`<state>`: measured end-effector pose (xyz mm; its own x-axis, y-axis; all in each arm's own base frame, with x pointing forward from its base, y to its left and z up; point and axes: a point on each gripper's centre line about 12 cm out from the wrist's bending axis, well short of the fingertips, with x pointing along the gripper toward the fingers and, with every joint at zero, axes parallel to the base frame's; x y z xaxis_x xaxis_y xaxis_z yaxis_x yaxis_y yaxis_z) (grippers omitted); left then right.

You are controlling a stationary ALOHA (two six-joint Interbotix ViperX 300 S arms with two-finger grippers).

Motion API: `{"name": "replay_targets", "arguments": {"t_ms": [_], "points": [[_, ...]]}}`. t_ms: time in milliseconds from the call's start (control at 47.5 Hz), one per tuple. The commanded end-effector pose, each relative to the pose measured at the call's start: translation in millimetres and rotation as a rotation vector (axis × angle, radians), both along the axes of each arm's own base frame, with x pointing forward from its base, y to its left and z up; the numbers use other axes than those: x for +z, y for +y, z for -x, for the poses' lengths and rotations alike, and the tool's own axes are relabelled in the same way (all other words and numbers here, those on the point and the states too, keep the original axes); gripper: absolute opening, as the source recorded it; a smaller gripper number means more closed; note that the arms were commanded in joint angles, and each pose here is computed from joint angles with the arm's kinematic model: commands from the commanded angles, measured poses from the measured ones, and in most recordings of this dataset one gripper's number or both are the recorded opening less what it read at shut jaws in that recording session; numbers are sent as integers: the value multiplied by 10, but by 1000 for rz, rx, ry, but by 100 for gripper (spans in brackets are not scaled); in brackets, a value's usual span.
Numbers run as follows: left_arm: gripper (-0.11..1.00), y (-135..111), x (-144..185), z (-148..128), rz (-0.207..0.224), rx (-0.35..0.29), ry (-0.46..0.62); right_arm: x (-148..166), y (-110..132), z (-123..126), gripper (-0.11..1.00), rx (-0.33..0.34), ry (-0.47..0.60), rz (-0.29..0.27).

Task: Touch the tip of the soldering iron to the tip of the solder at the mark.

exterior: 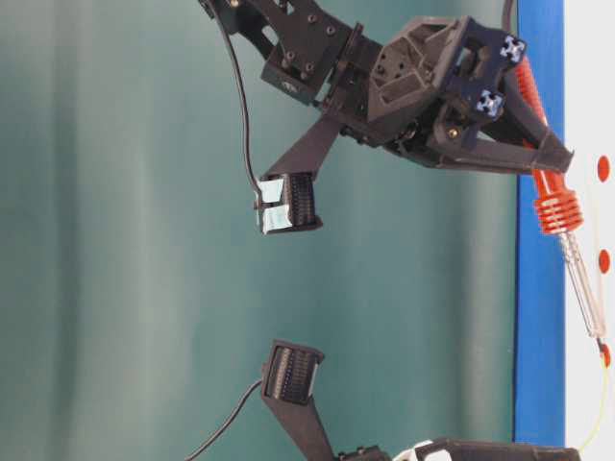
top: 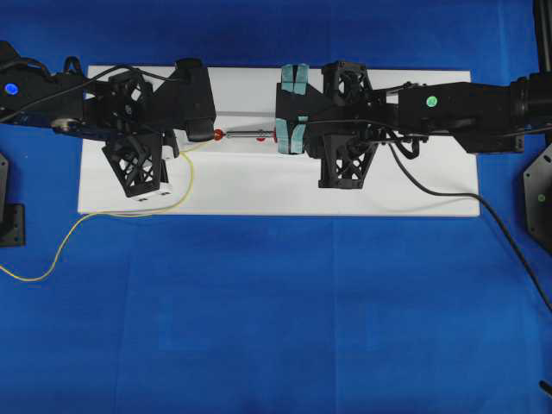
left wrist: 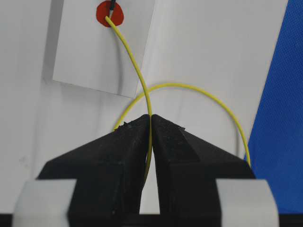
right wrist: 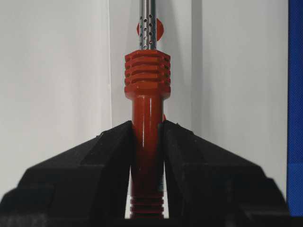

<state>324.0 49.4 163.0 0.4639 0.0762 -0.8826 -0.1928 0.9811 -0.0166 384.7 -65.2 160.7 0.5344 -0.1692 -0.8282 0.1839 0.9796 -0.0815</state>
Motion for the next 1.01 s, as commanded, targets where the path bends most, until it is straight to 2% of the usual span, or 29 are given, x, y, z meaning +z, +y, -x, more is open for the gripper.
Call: {"name": "replay_targets", "arguments": {"t_ms": [0,273,547,841,989], "points": [[3,-6,111,-28,-5,-3,-36,115,-19,-49,8,-1,-36,7],[3,-34,310,94,-11,-1,-98,122,-19,-49,8,0,-39,7],[3,-133,587,416,-17,-8,-202,122,-19,-49,8,0,-39,7],[3,-146,593,516,-7,11,-228,148,-18,-48,8,0,-47,8],[3,-146,585,514,-7,10,-225,304,-10,17,8,-2,-82,13]]}}
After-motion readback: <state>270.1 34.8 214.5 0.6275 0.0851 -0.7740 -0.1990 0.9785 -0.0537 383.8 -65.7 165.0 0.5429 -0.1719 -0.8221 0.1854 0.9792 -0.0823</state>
